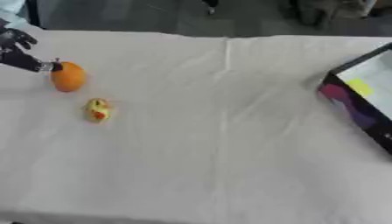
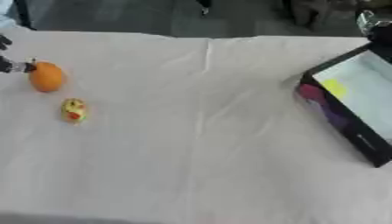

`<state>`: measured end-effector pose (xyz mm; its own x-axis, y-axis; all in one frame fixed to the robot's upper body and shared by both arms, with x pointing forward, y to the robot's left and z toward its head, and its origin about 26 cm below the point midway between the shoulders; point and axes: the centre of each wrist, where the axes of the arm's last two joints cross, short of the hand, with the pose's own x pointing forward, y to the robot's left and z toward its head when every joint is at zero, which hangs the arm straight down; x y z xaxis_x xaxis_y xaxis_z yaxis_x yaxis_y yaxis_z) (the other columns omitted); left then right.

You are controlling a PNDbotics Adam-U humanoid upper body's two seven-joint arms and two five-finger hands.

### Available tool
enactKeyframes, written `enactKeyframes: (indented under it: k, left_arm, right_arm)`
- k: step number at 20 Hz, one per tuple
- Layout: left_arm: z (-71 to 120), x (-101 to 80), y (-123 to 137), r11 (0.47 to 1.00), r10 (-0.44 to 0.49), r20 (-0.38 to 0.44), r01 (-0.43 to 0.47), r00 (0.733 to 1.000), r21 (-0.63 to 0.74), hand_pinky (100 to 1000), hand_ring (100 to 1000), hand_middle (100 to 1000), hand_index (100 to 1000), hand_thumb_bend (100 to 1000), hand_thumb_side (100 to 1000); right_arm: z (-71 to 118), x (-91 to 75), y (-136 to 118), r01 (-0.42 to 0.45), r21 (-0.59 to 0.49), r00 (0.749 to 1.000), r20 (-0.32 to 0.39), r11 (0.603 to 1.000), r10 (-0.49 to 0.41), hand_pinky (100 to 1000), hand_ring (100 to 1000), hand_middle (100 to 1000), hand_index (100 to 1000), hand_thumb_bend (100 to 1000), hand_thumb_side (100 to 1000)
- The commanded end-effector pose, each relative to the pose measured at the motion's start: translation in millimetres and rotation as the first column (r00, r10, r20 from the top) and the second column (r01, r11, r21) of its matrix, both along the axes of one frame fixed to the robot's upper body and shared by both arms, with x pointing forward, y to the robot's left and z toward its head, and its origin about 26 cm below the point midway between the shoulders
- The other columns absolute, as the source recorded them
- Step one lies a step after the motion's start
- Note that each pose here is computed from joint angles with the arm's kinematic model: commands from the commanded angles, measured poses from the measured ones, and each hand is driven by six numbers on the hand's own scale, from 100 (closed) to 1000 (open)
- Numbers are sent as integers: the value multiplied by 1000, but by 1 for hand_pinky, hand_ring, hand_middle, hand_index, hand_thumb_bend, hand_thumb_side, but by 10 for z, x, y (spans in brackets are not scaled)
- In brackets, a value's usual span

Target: Pick up the objects with one hand, pass them to the other hand, and then place them into the box on the other side of the table.

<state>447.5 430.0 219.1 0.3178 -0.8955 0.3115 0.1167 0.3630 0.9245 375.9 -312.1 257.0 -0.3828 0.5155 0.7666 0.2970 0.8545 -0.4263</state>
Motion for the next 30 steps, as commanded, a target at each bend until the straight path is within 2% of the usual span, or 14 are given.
enactKeyframes:
  k: [1, 5, 11, 17, 20, 22, 24, 30]
  left_arm:
    - [120, -6, 85, 999, 45, 35, -46, 998, 15, 835, 807, 778, 857, 649, 397]
    - [29, 25, 101, 995, 101, 34, -102, 994, 6, 837, 806, 777, 858, 644, 404]
    - [-21, 56, 93, 988, 155, 78, -154, 985, -27, 843, 803, 775, 860, 649, 436]
    - [-36, 115, 41, 970, 244, 131, -242, 961, -31, 844, 799, 771, 857, 643, 440]
    - [-64, 146, -18, 969, 244, 159, -236, 957, -67, 848, 794, 766, 849, 629, 451]
    - [-81, 167, -66, 974, 220, 176, -208, 959, -85, 845, 791, 760, 819, 611, 428]
    - [-106, 180, -95, 978, 199, 172, -186, 965, -90, 840, 791, 755, 789, 568, 394]
    - [-101, 200, -128, 984, 168, 144, -157, 975, -85, 823, 771, 728, 726, 317, 188]
  right_arm:
    - [86, -19, -20, 12, -12, 1000, 24, 1000, -11, 957, 861, 833, 832, 324, 233]
    - [83, -20, -10, 11, -9, 1000, 25, 1000, -11, 957, 859, 830, 830, 326, 232]
    - [86, -20, 2, 12, -3, 1000, 28, 1000, -11, 958, 857, 828, 833, 326, 230]
    - [80, -10, 30, 5, -2, 1000, 23, 1000, -5, 958, 854, 824, 836, 327, 233]
    - [79, -4, 45, 0, 2, 1000, 22, 1000, 0, 957, 852, 822, 835, 332, 233]
    - [72, 0, 55, -1, 3, 1000, 20, 1000, 1, 957, 852, 822, 834, 335, 233]
    - [63, 4, 57, 1, 4, 1000, 17, 1000, -1, 957, 852, 822, 834, 335, 234]
    - [45, 14, 52, 1, 6, 1000, 12, 1000, -1, 959, 851, 821, 834, 331, 235]
